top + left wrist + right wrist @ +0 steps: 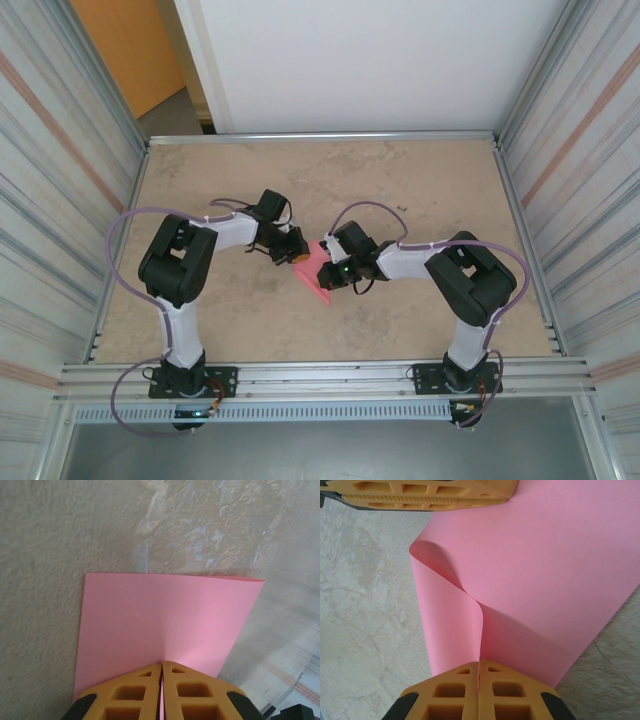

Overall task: Fold a paper plane with a square sheet of paper (pick it up from the middle)
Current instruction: Third fold the triangle at the center of the table.

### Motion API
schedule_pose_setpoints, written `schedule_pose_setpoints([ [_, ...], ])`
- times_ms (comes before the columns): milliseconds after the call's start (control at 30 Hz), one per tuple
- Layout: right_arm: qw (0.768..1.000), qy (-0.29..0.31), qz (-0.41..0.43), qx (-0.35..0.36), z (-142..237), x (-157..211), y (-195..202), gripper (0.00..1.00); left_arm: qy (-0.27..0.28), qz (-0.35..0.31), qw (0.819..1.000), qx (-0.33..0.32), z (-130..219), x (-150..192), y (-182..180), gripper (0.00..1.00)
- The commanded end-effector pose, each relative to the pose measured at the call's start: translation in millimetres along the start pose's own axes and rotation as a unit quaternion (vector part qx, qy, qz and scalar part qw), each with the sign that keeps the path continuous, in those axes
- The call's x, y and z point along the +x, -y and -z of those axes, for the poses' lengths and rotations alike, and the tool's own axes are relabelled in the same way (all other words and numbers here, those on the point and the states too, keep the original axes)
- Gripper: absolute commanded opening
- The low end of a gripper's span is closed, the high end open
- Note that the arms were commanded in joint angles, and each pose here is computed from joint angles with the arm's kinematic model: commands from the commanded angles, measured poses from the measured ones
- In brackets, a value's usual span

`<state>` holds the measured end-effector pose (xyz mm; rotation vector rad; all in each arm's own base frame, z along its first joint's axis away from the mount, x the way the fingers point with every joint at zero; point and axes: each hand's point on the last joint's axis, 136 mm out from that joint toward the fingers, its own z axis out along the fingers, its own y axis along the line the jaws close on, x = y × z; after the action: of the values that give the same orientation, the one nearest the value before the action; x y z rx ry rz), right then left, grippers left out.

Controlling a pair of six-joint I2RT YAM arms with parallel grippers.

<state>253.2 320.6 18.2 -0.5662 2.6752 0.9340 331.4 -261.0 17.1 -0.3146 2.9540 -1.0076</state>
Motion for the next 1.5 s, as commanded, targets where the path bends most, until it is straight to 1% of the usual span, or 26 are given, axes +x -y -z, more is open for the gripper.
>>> schedule_pose_setpoints([
  [0, 1.000, 0.009, -0.012, 0.008, 6, -4, 2, 0.00, -0.051, 0.027, 0.996, -0.066, -16, 24, -42, 0.11],
  [500, 1.000, 0.024, -0.003, 0.001, 10, -6, -1, 0.00, -0.061, 0.032, 0.995, -0.078, -21, 27, -51, 0.10],
  [667, 1.000, 0.019, -0.007, 0.005, 7, -5, 2, 0.00, -0.061, 0.030, 0.995, -0.076, -21, 26, -49, 0.10],
  [900, 1.000, -0.004, -0.018, 0.016, -2, 5, 11, 0.00, -0.059, 0.028, 0.995, -0.071, -18, 24, -44, 0.10],
  [1000, 0.999, -0.013, -0.021, 0.023, -4, 10, 16, 0.00, -0.057, 0.023, 0.996, -0.066, -15, 22, -38, 0.10],
  [1100, 0.999, -0.017, -0.023, 0.029, -5, 13, 18, 0.00, -0.049, 0.013, 0.997, -0.053, -6, 17, -24, 0.10],
  [1267, 0.999, -0.024, -0.027, 0.037, -5, 17, 22, 0.00, -0.010, -0.017, 1.000, -0.008, 26, 6, 16, 0.13],
  [1367, 0.999, -0.023, -0.027, 0.037, -6, 16, 22, 0.00, 0.011, -0.015, 1.000, 0.011, 41, 10, 27, 0.16],
  [1467, 0.999, -0.024, -0.027, 0.038, -5, 16, 22, 0.00, 0.009, 0.006, 1.000, 0.025, 43, 23, 24, 0.18],
])
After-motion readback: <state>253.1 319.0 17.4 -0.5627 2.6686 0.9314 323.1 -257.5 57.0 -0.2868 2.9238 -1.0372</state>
